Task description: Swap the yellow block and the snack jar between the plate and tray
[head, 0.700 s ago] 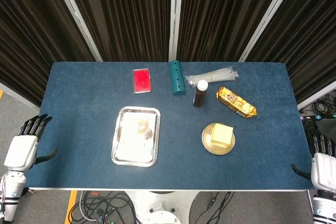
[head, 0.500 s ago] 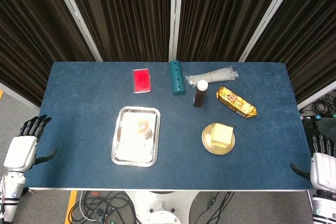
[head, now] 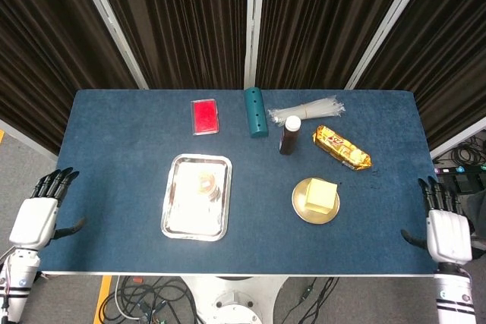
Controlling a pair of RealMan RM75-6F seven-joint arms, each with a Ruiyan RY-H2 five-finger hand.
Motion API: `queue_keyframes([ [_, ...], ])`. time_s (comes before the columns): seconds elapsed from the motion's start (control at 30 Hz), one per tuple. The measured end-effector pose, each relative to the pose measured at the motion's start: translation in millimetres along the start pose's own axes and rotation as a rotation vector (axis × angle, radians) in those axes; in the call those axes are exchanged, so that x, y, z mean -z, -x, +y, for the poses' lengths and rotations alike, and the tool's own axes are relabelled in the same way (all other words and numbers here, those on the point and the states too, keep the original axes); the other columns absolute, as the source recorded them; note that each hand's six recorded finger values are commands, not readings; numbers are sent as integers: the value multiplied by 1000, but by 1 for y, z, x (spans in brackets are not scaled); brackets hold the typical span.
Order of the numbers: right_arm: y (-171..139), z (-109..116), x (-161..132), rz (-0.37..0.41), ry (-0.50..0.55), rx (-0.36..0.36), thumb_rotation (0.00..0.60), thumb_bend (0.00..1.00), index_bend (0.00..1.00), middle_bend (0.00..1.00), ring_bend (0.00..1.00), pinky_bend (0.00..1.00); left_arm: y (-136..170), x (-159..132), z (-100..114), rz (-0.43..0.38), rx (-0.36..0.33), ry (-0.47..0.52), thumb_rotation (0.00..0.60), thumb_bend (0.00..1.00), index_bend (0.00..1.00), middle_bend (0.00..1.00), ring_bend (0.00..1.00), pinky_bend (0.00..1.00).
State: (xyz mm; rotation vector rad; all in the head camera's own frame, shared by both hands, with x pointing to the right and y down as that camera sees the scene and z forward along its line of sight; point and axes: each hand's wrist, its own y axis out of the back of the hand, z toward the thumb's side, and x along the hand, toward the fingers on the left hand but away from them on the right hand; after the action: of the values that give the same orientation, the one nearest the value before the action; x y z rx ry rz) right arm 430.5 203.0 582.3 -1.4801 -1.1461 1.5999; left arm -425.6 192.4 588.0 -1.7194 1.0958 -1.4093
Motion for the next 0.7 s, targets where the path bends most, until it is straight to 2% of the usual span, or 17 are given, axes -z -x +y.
queue_keyframes([
  [0.27, 32, -31, -67, 121, 46, -94, 600, 0, 0, 0, 0, 0, -1, 1, -1, -6, 0, 12, 600, 159, 85, 53, 0, 93],
  [0.43, 49, -52, -102, 157, 47, -132, 600, 0, 0, 5, 0, 0, 0, 4, -1, -2, 1, 20, 600, 159, 85, 53, 0, 93],
  [0.57, 61, -71, -125, 175, 49, -171, 600, 0, 0, 53, 0, 0, 1, 4, -1, -3, 2, 20, 600, 159, 85, 53, 0, 93],
  [0.7, 68, -84, -136, 182, 46, -193, 600, 23, 0, 120, 18, 0, 0, 6, -1, -1, 2, 17, 600, 159, 85, 53, 0, 93],
])
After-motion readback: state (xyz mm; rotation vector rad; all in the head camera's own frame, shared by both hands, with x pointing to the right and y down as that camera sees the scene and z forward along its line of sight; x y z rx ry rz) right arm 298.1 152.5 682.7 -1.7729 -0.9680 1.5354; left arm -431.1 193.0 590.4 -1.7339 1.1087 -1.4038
